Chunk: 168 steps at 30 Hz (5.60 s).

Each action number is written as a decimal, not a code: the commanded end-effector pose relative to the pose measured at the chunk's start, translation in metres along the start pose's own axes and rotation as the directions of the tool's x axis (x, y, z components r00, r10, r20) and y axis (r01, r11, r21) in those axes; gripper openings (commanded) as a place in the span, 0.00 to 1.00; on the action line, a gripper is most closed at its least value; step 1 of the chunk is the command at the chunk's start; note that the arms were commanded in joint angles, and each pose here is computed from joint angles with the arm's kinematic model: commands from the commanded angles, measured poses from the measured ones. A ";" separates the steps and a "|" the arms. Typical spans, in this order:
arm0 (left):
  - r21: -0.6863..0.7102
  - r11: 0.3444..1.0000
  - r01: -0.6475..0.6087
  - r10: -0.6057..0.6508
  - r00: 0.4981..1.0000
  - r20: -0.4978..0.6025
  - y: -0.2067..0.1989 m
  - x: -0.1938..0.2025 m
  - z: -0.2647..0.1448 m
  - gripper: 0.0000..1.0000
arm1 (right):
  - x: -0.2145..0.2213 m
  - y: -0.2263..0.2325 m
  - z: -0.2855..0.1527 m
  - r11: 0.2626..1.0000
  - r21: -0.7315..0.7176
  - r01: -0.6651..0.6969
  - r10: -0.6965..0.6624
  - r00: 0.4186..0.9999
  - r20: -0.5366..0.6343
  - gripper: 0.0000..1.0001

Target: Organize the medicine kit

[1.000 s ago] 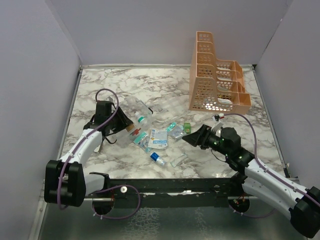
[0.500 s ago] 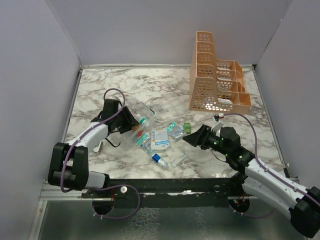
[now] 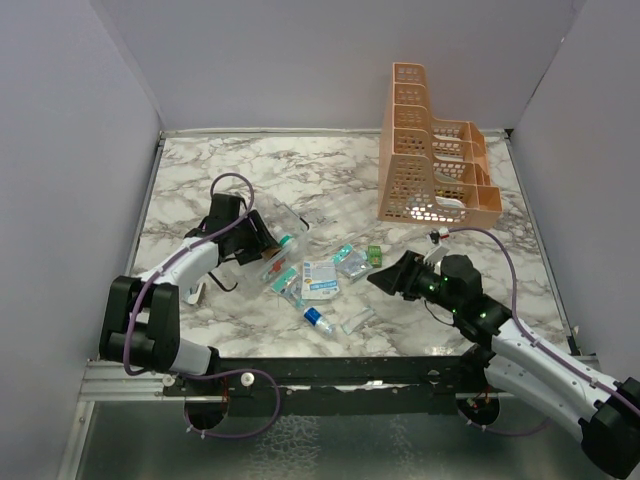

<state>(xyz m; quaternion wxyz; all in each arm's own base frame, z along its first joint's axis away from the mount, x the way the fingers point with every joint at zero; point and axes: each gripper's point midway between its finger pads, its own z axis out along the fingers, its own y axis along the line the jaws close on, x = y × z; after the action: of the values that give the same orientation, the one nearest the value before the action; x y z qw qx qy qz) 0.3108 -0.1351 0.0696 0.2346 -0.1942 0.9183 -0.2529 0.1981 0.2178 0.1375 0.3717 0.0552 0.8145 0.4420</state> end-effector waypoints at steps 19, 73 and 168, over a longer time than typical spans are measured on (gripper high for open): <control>-0.122 0.989 -0.083 0.087 0.996 0.024 0.009 -0.015 0.007 0.34 | -0.008 -0.005 0.002 0.999 0.037 0.026 -0.028 0.999 0.035 0.63; 0.115 0.901 -0.419 0.367 0.876 0.311 -0.088 -0.022 -0.115 0.67 | 0.016 -0.024 0.019 0.980 0.168 0.110 -0.074 0.976 -0.206 0.58; 0.658 0.666 -0.352 0.265 0.936 0.232 -0.138 0.061 -0.163 0.54 | 0.045 0.208 0.079 0.955 -0.216 0.204 -0.180 0.976 0.122 0.19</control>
<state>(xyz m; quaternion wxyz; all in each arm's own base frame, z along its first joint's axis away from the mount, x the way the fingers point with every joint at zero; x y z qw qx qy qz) 0.2028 -0.2141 0.2424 0.3567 0.0550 0.7725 -0.5224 0.1723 0.3989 0.2326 0.4723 -0.0453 0.7477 0.4646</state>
